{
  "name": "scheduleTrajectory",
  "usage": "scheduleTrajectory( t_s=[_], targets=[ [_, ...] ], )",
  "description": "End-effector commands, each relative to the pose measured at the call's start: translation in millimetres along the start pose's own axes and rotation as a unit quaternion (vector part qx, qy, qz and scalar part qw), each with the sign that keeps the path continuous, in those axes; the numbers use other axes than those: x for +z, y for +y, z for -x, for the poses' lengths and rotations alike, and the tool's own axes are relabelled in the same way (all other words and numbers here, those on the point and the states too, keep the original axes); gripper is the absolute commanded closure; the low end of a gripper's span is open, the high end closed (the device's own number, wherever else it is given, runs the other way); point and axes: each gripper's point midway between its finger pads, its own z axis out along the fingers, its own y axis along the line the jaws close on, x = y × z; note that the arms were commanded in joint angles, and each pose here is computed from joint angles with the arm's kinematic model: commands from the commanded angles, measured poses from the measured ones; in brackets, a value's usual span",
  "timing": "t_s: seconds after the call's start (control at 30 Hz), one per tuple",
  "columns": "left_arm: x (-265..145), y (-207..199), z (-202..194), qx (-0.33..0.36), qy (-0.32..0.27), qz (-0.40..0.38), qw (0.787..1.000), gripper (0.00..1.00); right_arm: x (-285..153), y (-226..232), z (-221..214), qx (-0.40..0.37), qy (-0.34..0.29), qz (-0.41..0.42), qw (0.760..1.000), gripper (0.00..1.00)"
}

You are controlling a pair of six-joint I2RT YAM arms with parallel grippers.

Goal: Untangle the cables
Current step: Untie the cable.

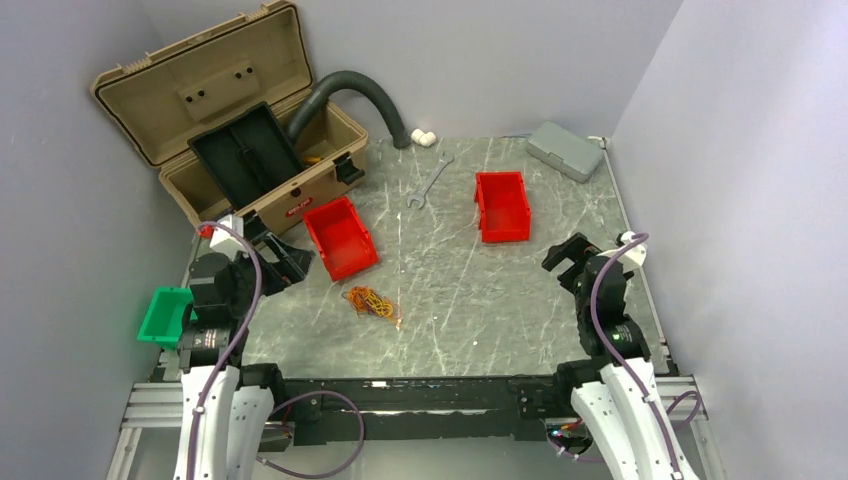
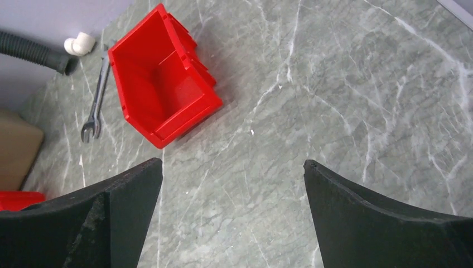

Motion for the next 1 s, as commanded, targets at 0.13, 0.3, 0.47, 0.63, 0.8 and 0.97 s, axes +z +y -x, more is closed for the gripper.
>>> scheduleTrajectory(
  t_s=[0.13,0.3,0.47,0.63,0.8,0.97],
  targets=[
    [7,3,-20,-0.022,0.026,-0.015,0.999,0.01,-10,-2,18,0.023,-0.041,0.000,0.999,0.00],
    [3,9,-30,-0.047,0.042,0.003,0.998,0.01,-6,-3,2,-0.012,-0.008,0.004,1.000,0.00],
    [-1,-10,-51,-0.057,0.070,-0.037,0.995,0.01,-3,40,-26,-0.064,0.088,0.110,0.988,0.00],
    [5,-35,-94,-0.072,0.129,-0.080,0.986,0.01,-7,90,-61,-0.086,0.154,0.240,0.955,0.00],
    [13,-41,-134,-0.068,0.172,-0.072,0.980,0.04,-29,139,-97,-0.116,0.197,0.345,0.910,0.03],
    [31,-27,-149,-0.047,0.166,-0.045,0.984,0.09,-50,168,-117,-0.126,0.205,0.404,0.882,0.03]
  ],
)
